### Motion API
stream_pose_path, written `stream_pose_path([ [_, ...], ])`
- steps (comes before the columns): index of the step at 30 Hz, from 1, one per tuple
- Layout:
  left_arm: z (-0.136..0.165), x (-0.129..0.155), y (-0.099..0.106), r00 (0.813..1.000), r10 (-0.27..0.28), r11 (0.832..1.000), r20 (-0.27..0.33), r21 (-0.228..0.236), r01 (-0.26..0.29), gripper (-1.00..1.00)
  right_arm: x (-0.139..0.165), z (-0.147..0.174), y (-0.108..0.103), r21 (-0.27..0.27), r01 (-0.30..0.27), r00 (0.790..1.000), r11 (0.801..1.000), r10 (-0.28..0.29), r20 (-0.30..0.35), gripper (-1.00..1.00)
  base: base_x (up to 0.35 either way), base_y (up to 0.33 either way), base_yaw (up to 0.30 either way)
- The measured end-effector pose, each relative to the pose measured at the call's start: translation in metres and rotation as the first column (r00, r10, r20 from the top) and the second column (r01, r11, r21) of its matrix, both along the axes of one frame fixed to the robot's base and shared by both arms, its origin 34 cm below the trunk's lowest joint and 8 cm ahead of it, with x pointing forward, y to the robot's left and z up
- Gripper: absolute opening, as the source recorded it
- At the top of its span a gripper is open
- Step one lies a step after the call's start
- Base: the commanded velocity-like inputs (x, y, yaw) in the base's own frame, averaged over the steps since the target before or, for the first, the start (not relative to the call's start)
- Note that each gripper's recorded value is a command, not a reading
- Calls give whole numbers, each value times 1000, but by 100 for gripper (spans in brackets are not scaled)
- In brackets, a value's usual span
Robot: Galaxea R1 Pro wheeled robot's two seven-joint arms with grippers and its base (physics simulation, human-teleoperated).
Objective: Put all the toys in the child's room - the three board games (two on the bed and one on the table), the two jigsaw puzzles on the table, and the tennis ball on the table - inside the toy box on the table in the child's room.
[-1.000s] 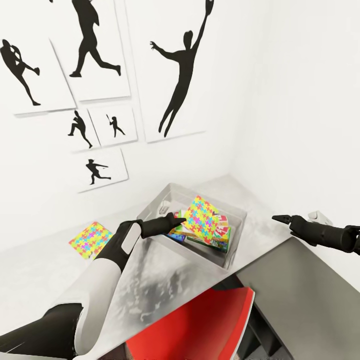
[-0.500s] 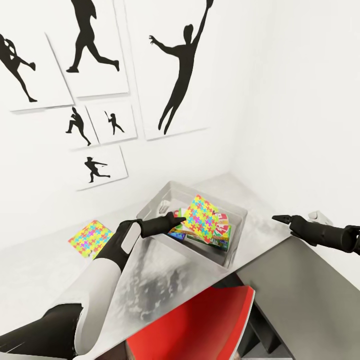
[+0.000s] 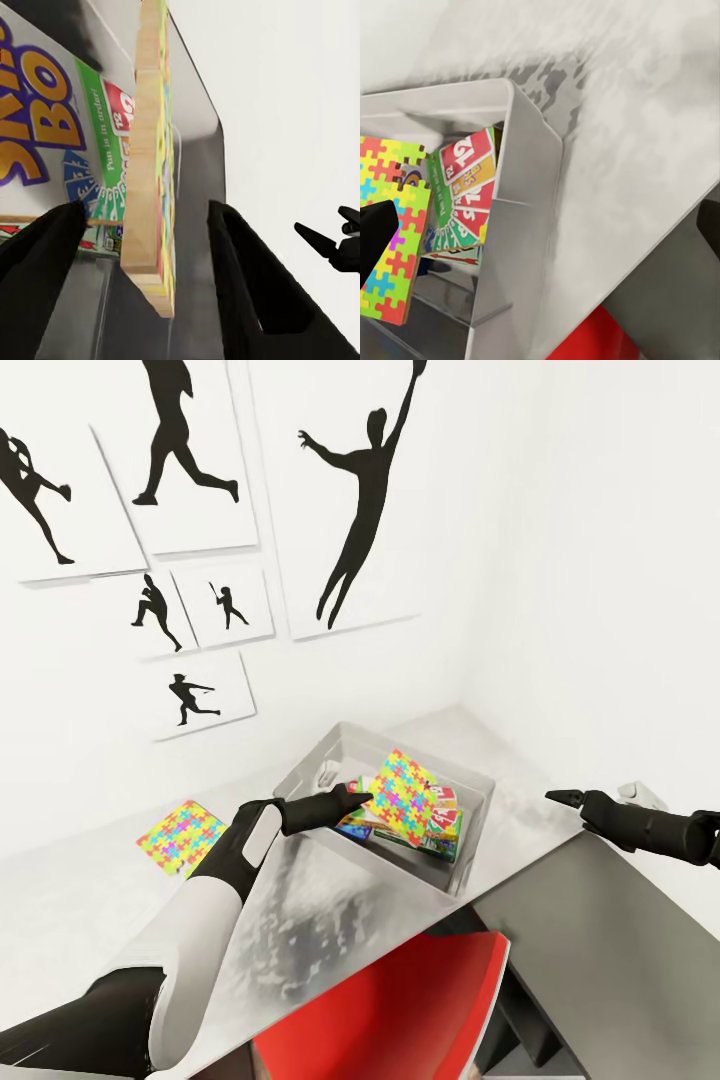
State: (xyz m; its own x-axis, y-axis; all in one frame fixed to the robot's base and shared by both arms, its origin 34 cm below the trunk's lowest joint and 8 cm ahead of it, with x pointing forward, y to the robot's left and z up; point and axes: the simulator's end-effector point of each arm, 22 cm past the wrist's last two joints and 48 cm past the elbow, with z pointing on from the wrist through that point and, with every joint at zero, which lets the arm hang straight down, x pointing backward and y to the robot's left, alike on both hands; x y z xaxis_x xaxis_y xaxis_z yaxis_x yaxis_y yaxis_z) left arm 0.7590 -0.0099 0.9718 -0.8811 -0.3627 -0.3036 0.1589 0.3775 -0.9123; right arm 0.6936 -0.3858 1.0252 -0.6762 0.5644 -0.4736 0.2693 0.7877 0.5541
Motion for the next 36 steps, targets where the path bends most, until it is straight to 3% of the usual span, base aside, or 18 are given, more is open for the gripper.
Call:
stream_pose_path([
  [17,28,10,4,998,-1,1000,57,-8,2,100,0,0,0,-1,0,1000,1000,0,-1,100,0,0,0],
  [28,39,12,6,998,-6,1000,59,-27,8,100,-1,-1,1,0,-1,1000,1000,1,-2,100,0,0,0],
  [30,43,12,6,998,-5,999,59,-39,8,100,-1,-1,0,-1,-1,1000,1000,1,-2,100,0,0,0],
  [36,58,12,7,1000,3,991,21,-135,0,100,0,0,-1,-1,1,1000,1000,-1,-1,100,0,0,0],
])
